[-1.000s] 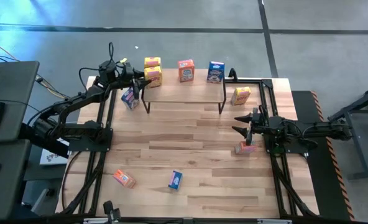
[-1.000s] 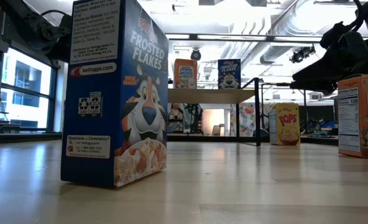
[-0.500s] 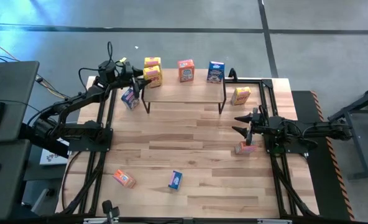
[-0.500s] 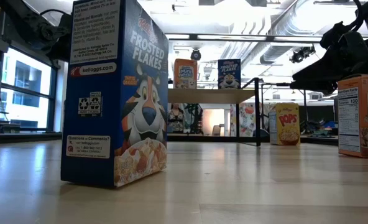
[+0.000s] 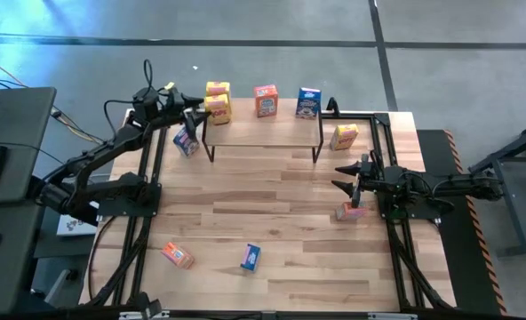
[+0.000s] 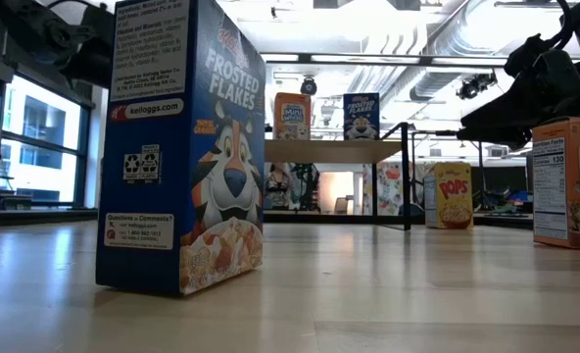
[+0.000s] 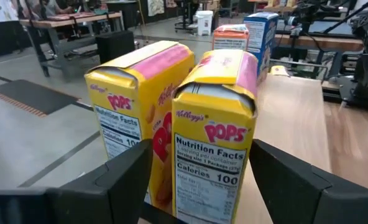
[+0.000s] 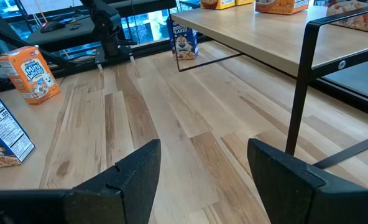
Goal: Stack cereal on shelf
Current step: Put the bottom yellow cereal box aligned with the other yellow cereal box on the shelf
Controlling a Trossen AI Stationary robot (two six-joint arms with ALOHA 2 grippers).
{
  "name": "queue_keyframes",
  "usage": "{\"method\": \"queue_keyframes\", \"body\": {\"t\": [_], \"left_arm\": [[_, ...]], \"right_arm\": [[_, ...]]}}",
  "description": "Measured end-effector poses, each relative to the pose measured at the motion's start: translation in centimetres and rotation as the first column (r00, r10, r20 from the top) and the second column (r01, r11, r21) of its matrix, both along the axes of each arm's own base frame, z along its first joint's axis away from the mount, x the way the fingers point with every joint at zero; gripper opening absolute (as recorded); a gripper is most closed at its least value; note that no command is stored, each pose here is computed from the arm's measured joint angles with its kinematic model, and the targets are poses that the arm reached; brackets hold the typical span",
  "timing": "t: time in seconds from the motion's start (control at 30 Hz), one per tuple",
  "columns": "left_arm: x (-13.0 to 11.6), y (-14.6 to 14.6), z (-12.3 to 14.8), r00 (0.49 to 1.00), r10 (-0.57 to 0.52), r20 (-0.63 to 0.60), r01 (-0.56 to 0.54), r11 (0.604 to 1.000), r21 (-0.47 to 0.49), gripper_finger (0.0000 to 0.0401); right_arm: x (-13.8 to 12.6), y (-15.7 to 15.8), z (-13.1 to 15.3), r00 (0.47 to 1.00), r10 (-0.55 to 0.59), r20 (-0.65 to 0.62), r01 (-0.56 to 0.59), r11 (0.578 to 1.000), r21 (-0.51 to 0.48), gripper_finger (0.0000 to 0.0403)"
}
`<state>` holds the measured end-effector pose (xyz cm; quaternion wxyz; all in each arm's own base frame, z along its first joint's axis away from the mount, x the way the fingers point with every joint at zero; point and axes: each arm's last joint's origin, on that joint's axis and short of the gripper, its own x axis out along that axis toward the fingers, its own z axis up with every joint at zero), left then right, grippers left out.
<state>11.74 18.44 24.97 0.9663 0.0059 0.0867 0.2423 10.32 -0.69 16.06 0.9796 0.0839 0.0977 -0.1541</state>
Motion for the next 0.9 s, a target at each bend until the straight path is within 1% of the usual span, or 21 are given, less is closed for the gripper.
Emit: {"method": "queue_keyframes", "body": {"t": [0.07, 0.33, 0.43, 0.7, 0.9], "left_arm": [[-0.2, -0.3, 0.2, 1.0, 0.002, -0.006, -0.002, 1.0, 0.003, 0.0258], [-1.2, -1.8, 1.1, 0.997, 0.068, -0.036, -0.068, 0.998, 0.018, 0.0258], [-1.3, -2.3, 1.2, 0.996, 0.07, -0.046, -0.069, 0.997, 0.013, 0.0258], [-0.3, -2.7, 0.8, 0.998, 0.016, -0.064, -0.016, 1.0, -0.011, 0.0258], [0.4, -2.8, 0.5, 0.996, 0.024, -0.081, -0.025, 1.0, -0.016, 0.0258]], "right_arm": [[0.0, 0.0, 0.0, 1.0, 0.0, 0.0, 0.0, 1.0, 0.0, 0.0232], [0.0, 0.0, 0.0, 1.0, 0.0, 0.0, 0.0, 1.0, 0.0, 0.0232], [0.0, 0.0, 0.0, 1.0, 0.0, 0.0, 0.0, 1.0, 0.0, 0.0232], [0.0, 0.0, 0.0, 1.0, 0.0, 0.001, 0.0, 1.0, 0.0, 0.0232], [0.0, 0.0, 0.0, 1.0, 0.0, 0.001, 0.0, 1.0, 0.0, 0.0232]]}}
